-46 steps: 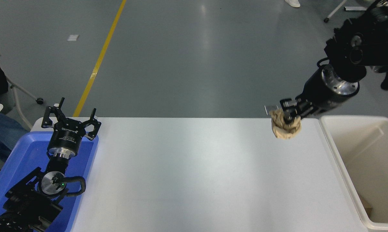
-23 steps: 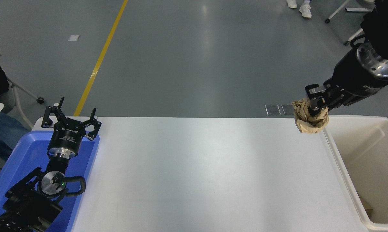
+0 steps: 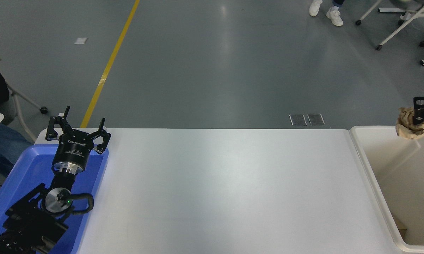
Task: Pick up paper ball place in dustbin
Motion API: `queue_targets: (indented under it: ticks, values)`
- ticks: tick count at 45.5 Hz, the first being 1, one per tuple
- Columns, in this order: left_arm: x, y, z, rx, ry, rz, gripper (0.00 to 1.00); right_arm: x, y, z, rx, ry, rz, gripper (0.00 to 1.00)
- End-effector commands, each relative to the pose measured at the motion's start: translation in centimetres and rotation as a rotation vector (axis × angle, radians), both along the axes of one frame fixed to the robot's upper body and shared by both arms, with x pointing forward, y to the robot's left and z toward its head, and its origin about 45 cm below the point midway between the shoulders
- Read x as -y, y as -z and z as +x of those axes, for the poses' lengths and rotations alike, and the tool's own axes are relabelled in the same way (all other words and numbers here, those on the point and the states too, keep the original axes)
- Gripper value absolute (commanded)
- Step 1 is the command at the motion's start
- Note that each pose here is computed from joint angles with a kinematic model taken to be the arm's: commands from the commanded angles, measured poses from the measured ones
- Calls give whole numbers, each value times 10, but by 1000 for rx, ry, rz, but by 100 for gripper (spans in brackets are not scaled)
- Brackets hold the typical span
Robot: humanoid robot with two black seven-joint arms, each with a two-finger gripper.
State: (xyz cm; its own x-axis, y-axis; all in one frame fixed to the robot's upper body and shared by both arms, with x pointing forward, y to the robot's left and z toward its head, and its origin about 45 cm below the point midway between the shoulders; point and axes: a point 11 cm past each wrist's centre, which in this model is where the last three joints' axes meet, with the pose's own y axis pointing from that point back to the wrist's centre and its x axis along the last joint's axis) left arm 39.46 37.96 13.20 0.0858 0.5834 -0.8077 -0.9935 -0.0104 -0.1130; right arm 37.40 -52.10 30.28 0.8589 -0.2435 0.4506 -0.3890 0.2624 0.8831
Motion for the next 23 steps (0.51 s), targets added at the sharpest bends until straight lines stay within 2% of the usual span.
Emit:
queue_targets:
  ticks: [1,23]
  values:
    - [0,-1,0,2,-1,0,100,74,94,-36,61,118,-163,0]
    - [0,-1,1,3,0,0,100,37,210,-61,111,113,-148,0]
